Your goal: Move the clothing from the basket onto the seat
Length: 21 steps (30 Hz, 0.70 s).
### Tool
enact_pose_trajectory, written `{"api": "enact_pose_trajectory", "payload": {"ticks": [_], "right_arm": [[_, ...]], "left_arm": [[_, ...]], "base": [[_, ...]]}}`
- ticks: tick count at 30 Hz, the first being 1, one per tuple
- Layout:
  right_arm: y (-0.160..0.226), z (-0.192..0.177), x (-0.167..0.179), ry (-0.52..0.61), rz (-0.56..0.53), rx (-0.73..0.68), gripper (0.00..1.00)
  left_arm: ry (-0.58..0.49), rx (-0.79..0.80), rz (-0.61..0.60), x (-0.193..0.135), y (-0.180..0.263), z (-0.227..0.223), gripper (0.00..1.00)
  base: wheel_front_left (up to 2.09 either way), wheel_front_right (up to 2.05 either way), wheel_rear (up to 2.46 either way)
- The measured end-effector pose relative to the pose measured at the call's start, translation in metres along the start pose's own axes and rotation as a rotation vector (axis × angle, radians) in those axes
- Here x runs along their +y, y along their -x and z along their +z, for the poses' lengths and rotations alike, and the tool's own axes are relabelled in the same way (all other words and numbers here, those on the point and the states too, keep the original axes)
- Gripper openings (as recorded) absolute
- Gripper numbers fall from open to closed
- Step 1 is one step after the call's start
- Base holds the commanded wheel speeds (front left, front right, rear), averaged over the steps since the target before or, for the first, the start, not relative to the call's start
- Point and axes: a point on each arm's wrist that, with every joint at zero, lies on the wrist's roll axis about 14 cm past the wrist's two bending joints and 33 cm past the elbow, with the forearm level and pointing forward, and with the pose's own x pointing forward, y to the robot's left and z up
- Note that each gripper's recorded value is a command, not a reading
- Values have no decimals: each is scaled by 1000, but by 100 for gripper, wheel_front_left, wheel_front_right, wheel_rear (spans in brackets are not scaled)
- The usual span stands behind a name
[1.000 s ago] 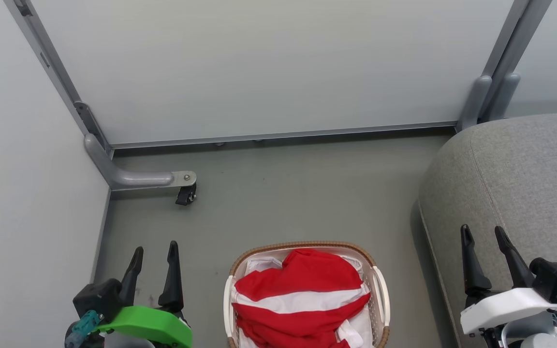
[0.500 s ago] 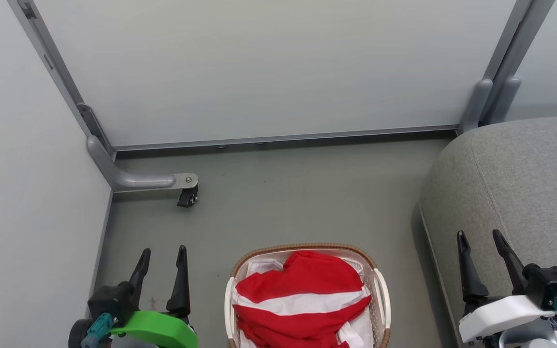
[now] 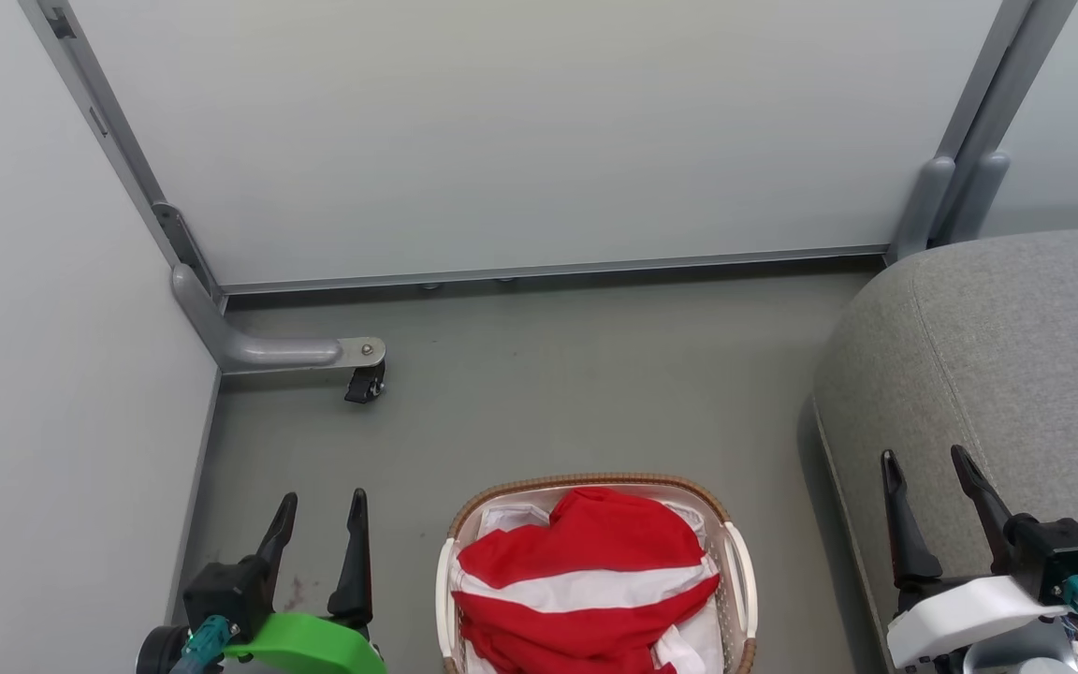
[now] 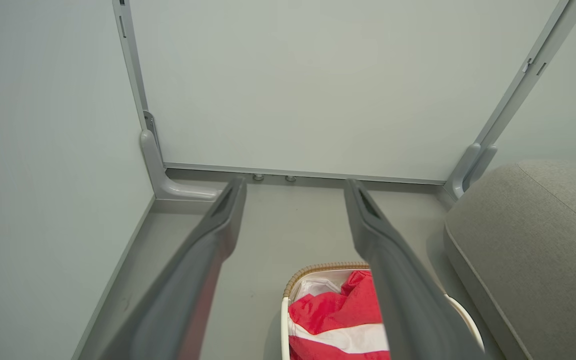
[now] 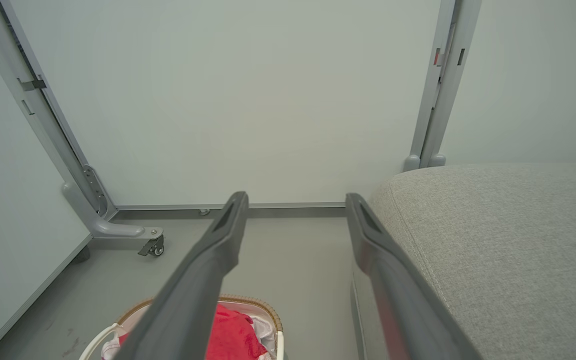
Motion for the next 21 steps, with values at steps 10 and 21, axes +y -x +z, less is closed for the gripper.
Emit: {"api": "enact_pose_trajectory", "payload": {"ticks": [10, 21], "right_arm": [[0, -1, 0, -1, 0, 4, 100], [-1, -5, -2, 0, -7, 13, 100]], "left_arm": [[3, 4, 3, 1, 0, -1, 100], [4, 22, -13, -4, -3, -7, 100]], "base": [[0, 0, 0], [0, 0, 0]]}}
